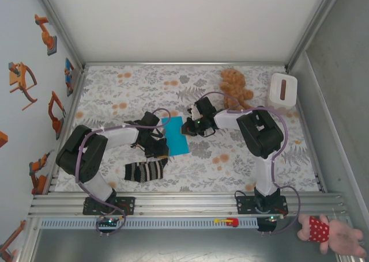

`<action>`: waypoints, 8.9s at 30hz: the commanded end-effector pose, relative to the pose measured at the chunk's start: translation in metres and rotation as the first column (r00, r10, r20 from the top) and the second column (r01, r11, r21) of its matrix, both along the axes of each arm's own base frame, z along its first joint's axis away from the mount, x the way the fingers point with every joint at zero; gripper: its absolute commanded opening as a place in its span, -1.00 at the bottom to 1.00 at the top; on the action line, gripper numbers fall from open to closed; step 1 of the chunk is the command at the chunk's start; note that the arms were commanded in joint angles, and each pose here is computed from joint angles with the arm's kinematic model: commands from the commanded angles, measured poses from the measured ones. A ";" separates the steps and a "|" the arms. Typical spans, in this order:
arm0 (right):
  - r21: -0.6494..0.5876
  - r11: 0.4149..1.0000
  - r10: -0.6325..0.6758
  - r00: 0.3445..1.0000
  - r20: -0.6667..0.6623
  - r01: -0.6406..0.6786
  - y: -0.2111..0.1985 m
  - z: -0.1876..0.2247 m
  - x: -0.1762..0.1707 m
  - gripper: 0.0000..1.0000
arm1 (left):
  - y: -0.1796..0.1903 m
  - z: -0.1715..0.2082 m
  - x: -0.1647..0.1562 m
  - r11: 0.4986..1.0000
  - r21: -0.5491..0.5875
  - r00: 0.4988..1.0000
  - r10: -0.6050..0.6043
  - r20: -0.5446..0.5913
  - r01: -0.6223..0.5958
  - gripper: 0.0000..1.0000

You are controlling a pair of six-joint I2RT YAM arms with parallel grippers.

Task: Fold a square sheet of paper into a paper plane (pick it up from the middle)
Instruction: First fold the square sheet of paper in half at the center of the table, then move a square sheet of paper to the center of the table, then fold the triangle a second time at the center of the table.

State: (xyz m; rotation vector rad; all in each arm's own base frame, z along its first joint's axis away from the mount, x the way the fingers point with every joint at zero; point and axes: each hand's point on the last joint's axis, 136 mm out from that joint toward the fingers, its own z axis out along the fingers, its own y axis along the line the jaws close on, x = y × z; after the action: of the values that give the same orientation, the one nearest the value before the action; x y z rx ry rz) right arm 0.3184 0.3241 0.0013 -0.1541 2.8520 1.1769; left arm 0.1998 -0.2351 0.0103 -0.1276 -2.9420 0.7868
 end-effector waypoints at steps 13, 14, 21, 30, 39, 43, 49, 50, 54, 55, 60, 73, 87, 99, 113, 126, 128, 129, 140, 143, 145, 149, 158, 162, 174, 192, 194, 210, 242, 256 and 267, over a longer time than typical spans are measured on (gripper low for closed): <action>-0.507 0.851 -0.201 0.977 -0.070 0.139 -0.109 -0.093 -0.015 -1.00 | 0.007 0.063 0.055 0.992 0.036 0.957 0.111 0.270 -0.125 -0.68; -0.482 0.863 -0.200 0.978 -0.050 0.152 -0.103 -0.082 -0.006 -1.00 | 0.007 0.065 0.060 0.989 0.018 0.950 0.137 0.281 -0.147 -0.64; -0.202 0.959 -0.186 0.980 0.069 0.197 -0.049 0.018 0.038 -1.00 | -0.025 0.076 0.095 0.951 -0.188 0.921 0.290 0.261 -0.246 -0.26; -0.099 0.947 -0.288 0.944 0.163 0.307 -0.069 0.068 0.025 -0.35 | -0.060 0.081 0.129 0.918 -0.311 0.914 0.325 0.241 -0.245 -0.08; -0.070 0.921 -0.374 0.921 0.105 0.382 -0.090 0.052 -0.013 0.01 | -0.065 0.052 0.158 0.919 -0.262 0.915 0.350 0.201 -0.294 -0.09; -0.048 0.924 -0.379 0.925 0.035 0.380 -0.085 0.041 -0.023 -0.08 | -0.067 0.038 0.162 0.922 -0.246 0.921 0.346 0.179 -0.299 -0.09; -0.027 0.931 -0.365 0.931 -0.017 0.365 -0.079 0.034 -0.031 -0.20 | -0.060 0.015 0.157 0.914 -0.203 0.915 0.381 0.135 -0.351 -0.09; -0.032 0.933 -0.361 0.932 -0.026 0.360 -0.078 0.032 -0.033 -0.23 | -0.057 0.011 0.156 0.914 -0.184 0.913 0.387 0.127 -0.362 -0.09; -0.032 0.941 -0.339 0.939 -0.056 0.337 -0.072 0.026 -0.039 -0.30 | -0.049 -0.004 0.148 0.911 -0.114 0.909 0.407 0.085 -0.397 -0.10; -0.034 0.943 -0.333 0.941 -0.059 0.331 -0.071 0.025 -0.041 -0.30 | -0.048 -0.007 0.147 0.909 -0.102 0.908 0.412 0.077 -0.404 -0.10; -0.032 0.951 -0.309 0.948 -0.076 0.308 -0.065 0.023 -0.047 -0.32 | -0.043 -0.018 0.140 0.908 -0.060 0.907 0.417 0.050 -0.414 -0.12; 0.022 0.958 -0.284 0.953 -0.103 0.287 -0.053 0.026 -0.046 -0.46 | -0.043 -0.018 0.139 0.912 -0.062 0.912 0.408 0.046 -0.405 -0.15; 0.070 0.945 -0.312 0.945 -0.097 0.319 -0.047 0.032 -0.039 -0.61 | -0.045 -0.012 0.139 0.914 -0.078 0.914 0.402 0.050 -0.397 -0.15; 0.016 0.937 -0.346 0.933 -0.100 0.349 -0.061 0.028 -0.048 -1.00 | -0.062 0.043 0.152 0.928 -0.227 0.930 0.334 0.152 -0.296 -0.15; 0.014 0.939 -0.340 0.934 -0.111 0.344 -0.065 0.034 -0.059 -1.00 | -0.069 0.024 0.152 0.936 -0.233 0.946 0.298 0.125 -0.264 -0.36; 0.053 0.946 -0.314 0.946 -0.075 0.318 -0.039 0.055 -0.040 -1.00 | -0.058 -0.009 0.140 0.954 -0.106 0.955 0.288 0.071 -0.280 -0.47; 0.059 0.946 -0.315 0.947 -0.063 0.318 -0.034 0.057 -0.034 -1.00 | -0.058 -0.010 0.140 0.955 -0.099 0.955 0.287 0.071 -0.279 -0.48; 0.063 0.945 -0.317 0.947 -0.061 0.320 -0.031 0.057 -0.032 -1.00 | -0.057 -0.010 0.139 0.955 -0.097 0.955 0.287 0.071 -0.280 -0.48; 0.130 0.935 -0.330 0.943 -0.035 0.331 -0.002 0.059 -0.006 -1.00 | -0.057 -0.009 0.140 0.955 -0.096 0.955 0.287 0.079 -0.279 -0.49; 0.127 0.936 -0.325 0.945 -0.038 0.328 0.001 0.056 -0.005 -1.00 | -0.057 -0.008 0.140 0.956 -0.096 0.955 0.286 0.081 -0.278 -0.49; 0.124 0.937 -0.325 0.945 -0.039 0.328 0.002 0.054 -0.004 -1.00 | -0.057 -0.009 0.140 0.955 -0.096 0.954 0.287 0.080 -0.280 -0.49; 0.115 0.940 -0.318 0.947 -0.045 0.321 0.005 0.049 -0.003 -1.00 | -0.057 -0.009 0.140 0.955 -0.097 0.954 0.288 0.077 -0.281 -0.49; 0.098 0.941 -0.323 0.946 -0.036 0.325 0.007 0.041 0.000 -1.00 | -0.058 -0.010 0.140 0.955 -0.094 0.954 0.290 0.077 -0.282 -0.48; 0.085 0.941 -0.326 0.945 -0.033 0.328 0.007 0.037 0.002 -1.00 | -0.057 -0.012 0.139 0.953 -0.088 0.953 0.295 0.073 -0.289 -0.49; 0.066 0.945 -0.319 0.948 -0.020 0.319 0.006 0.031 0.004 -1.00 | -0.057 -0.012 0.139 0.954 -0.088 0.953 0.293 0.072 -0.286 -0.49; 0.055 0.955 -0.288 0.957 -0.048 0.290 0.008 0.024 -0.002 -1.00 | -0.057 -0.011 0.138 0.955 -0.090 0.955 0.289 0.071 -0.282 -0.49; 0.054 0.955 -0.289 0.956 -0.047 0.291 0.008 0.024 -0.002 -1.00 | -0.057 -0.012 0.138 0.955 -0.088 0.955 0.289 0.069 -0.283 -0.49; 0.065 0.958 -0.277 0.959 -0.052 0.280 0.012 0.025 0.000 -1.00 | -0.057 -0.013 0.137 0.956 -0.088 0.956 0.287 0.069 -0.280 -0.49; 0.009 0.954 -0.299 0.951 -0.075 0.301 0.006 0.006 -0.002 -1.00 | -0.056 -0.008 0.136 0.954 -0.093 0.954 0.291 0.073 -0.284 -0.49; -0.028 0.953 -0.303 0.949 -0.091 0.302 0.003 0.002 -0.004 -0.99 | -0.026 0.051 0.168 0.899 -0.188 0.888 0.426 0.174 -0.395 -0.35; -0.030 0.961 -0.275 0.958 -0.079 0.273 0.005 0.008 -0.004 -0.40 | 0.019 0.061 0.159 0.866 -0.168 0.842 0.498 0.206 -0.471 -0.14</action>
State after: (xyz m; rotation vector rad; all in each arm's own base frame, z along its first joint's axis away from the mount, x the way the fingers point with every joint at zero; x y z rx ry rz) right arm 0.3223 0.3379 0.0255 0.2821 2.7668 1.2229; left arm 0.3649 -0.2264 0.0727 0.5474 -3.2006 1.1017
